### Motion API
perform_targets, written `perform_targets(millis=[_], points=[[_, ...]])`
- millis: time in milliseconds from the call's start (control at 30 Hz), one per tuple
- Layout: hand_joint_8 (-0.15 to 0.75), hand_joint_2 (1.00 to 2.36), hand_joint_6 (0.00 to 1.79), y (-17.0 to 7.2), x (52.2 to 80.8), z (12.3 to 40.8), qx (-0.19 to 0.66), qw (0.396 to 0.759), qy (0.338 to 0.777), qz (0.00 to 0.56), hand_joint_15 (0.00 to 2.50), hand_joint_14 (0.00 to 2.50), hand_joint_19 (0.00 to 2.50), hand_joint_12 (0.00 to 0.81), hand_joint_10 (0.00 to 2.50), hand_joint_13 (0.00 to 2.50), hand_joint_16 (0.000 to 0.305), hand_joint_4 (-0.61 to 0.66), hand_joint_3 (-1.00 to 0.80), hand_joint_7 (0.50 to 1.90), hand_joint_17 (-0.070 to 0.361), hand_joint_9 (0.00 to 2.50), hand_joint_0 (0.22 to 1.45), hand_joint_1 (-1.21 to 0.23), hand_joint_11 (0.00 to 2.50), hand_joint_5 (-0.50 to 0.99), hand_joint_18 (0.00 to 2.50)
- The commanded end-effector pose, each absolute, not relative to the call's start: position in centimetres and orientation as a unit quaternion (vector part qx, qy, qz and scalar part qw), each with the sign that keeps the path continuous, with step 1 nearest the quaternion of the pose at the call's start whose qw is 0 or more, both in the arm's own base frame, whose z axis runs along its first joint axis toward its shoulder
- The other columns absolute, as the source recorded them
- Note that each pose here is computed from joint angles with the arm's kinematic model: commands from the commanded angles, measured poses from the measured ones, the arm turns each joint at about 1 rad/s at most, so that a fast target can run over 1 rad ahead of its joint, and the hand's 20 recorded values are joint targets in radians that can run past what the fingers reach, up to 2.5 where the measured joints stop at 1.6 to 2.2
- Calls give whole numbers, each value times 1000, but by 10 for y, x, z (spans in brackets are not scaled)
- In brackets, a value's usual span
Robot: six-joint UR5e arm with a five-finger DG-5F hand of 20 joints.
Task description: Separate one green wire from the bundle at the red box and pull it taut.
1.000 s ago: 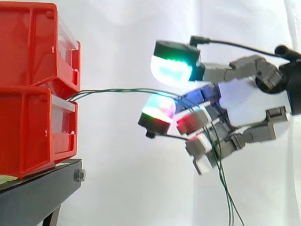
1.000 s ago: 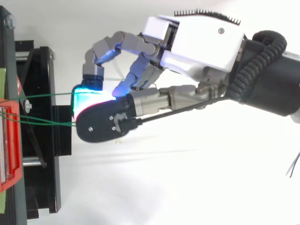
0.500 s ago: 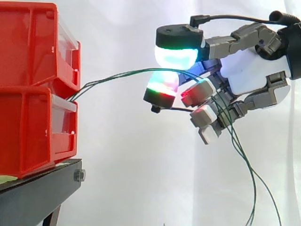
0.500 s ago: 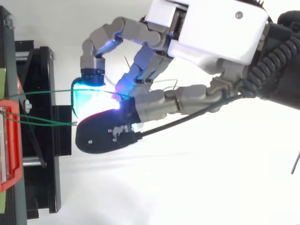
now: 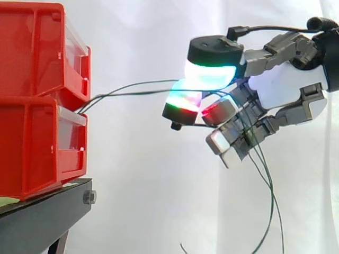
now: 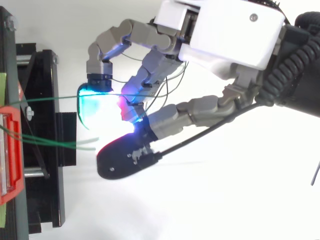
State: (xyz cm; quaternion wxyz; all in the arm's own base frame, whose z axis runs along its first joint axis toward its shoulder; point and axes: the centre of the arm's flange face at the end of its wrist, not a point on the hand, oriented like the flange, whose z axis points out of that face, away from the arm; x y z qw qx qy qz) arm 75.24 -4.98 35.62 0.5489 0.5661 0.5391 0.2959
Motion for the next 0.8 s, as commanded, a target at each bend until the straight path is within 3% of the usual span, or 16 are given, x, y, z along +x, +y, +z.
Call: perform_targets(millis=[0, 33, 133, 300, 467, 767], points=[[247, 1000, 843, -51, 751, 345, 568, 546, 543, 292, 739, 24, 620, 402, 18, 936, 51, 76, -500, 1013, 115, 1177, 505, -714, 1321, -152, 795], [259, 1000, 838, -51, 750, 341, 568, 545, 544, 290, 742, 26, 628, 408, 18, 953, 52, 82, -500, 1016, 117, 1193, 498, -614, 1321, -149, 797], [237, 1000, 832, -51, 749, 332, 569, 544, 543, 292, 756, 26, 659, 395, 20, 967, 48, 70, -500, 1051, 109, 1204, 564, -565, 1336, -146, 773], [237, 1011, 834, -53, 750, 315, 575, 547, 527, 304, 764, 25, 656, 389, 20, 970, 48, 45, -353, 1124, 108, 1197, 607, -708, 1350, -147, 775], [239, 1014, 872, -54, 750, 313, 579, 547, 522, 306, 761, 27, 642, 387, 19, 957, 48, 21, -281, 1061, 108, 1168, 629, -814, 1350, -163, 785], [224, 1000, 887, -58, 750, 314, 579, 548, 520, 306, 726, 27, 567, 374, 18, 918, 46, 7, -500, 989, 104, 1114, 725, -960, 1317, -175, 794]])
